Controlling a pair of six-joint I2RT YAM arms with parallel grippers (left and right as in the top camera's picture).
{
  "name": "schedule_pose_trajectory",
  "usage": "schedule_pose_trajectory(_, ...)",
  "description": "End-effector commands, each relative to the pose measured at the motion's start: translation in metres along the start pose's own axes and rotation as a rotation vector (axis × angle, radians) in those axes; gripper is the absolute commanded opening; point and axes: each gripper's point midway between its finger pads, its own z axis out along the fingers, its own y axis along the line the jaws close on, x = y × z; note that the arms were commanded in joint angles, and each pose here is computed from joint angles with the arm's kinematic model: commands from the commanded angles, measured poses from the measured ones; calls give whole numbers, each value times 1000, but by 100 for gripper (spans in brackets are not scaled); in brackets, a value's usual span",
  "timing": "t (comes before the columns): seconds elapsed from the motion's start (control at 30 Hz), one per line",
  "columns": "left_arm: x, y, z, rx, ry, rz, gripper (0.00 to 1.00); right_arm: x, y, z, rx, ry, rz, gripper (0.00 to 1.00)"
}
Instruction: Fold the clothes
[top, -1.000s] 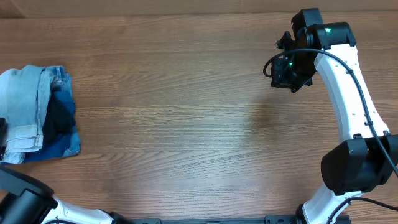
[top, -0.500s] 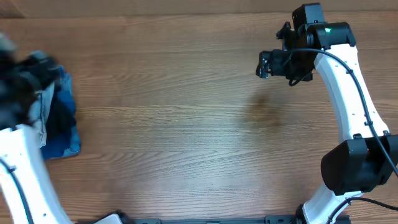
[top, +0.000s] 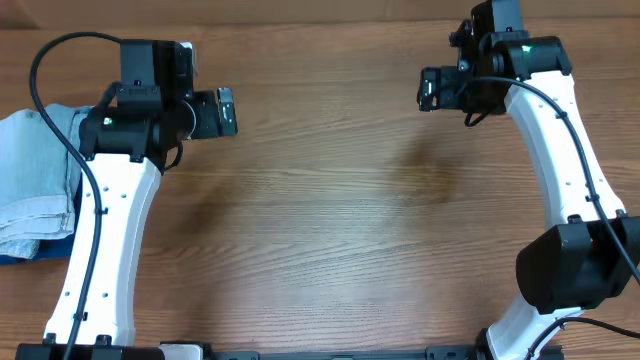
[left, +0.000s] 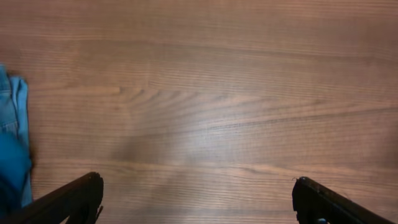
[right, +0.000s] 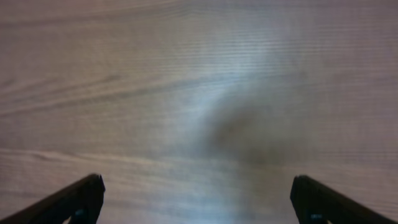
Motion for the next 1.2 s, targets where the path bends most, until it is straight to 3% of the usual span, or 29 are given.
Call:
schedule_pose_trajectory(0.0,9,-1,-15,3,24,-13,100,3,-5,-23,39,-29,82,100)
schedule_pose_trajectory(0.2,32,-24,-64,56,-104,94,100,20,2,-123,-2,-247,83,100)
schedule_pose_trajectory(0.37,92,-18,-98,104,-202,81,100,92,-7,-141,-40,-425,75,100)
schedule_pose_trajectory(0.47,123,7,-110,33,-283,30,100,135,-16,-143,-48,-559,69,100)
schedule_pose_trajectory(1.0,151,12,-51,-30,-26,47,100,143,-27,-93,15,-376,90,100)
schedule_pose_trajectory(1.17,157,13,-33,-49,50,52,100,152,-28,-97,11,-396,89,100)
